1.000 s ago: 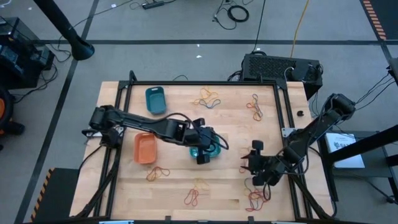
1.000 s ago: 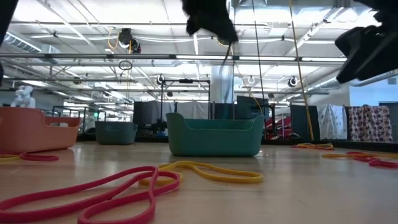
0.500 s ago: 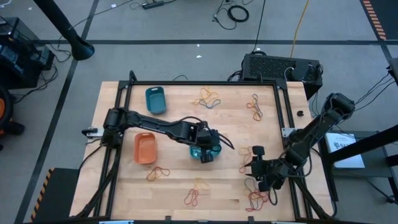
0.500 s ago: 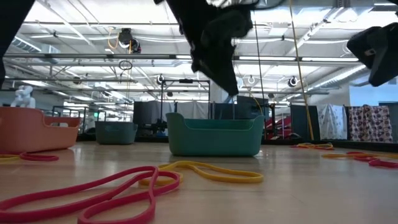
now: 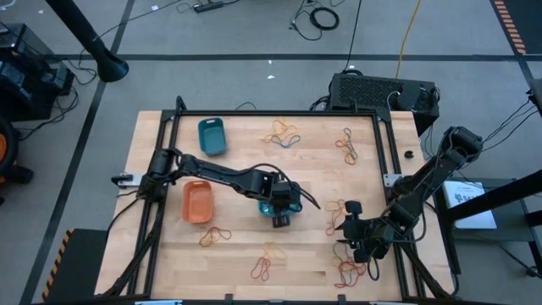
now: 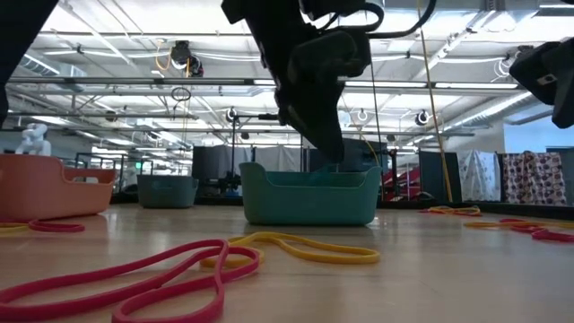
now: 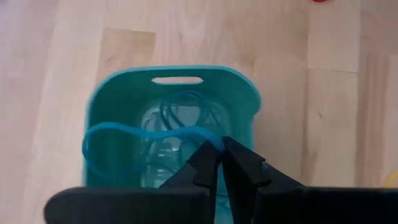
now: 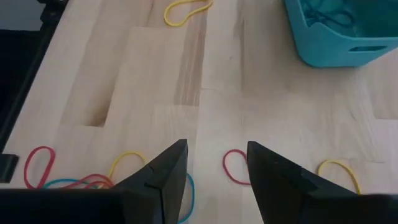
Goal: Sort rubber bands into baskets
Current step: Put the blue rubber band into the green bin
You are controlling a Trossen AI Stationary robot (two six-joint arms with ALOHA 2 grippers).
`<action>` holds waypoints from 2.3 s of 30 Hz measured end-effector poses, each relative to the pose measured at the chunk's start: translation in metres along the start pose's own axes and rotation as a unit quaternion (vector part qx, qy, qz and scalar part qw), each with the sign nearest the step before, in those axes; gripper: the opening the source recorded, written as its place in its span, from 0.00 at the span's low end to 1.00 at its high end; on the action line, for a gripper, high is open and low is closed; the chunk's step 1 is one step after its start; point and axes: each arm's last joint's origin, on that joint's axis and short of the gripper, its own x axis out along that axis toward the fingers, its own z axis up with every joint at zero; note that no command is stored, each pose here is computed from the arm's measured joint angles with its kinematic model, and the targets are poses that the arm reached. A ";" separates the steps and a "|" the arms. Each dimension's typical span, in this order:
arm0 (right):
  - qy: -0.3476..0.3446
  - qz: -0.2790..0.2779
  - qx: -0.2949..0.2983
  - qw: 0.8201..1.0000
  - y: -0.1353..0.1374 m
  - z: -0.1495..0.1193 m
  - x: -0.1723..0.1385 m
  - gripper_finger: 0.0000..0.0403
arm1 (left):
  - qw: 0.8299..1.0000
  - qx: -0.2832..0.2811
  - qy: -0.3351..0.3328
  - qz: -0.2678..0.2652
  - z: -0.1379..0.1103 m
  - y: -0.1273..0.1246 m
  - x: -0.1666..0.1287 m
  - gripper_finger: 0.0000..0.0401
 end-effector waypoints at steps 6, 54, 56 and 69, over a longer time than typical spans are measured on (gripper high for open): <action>0.000 0.000 0.000 1.000 0.000 0.000 0.000 0.40 | 0.999 -0.001 0.035 0.005 -0.004 0.002 -0.004 0.07; -0.056 0.021 -0.002 0.998 0.006 0.011 -0.001 0.40 | 0.975 0.016 0.216 0.056 -0.026 0.009 -0.056 0.43; -0.069 0.032 0.008 0.997 0.008 0.014 -0.001 0.40 | 0.970 0.013 0.227 0.089 -0.030 0.007 -0.072 0.43; -0.006 0.198 0.172 0.965 0.049 0.069 -0.028 0.40 | 0.982 0.074 -0.107 0.134 -0.083 -0.059 -0.150 0.43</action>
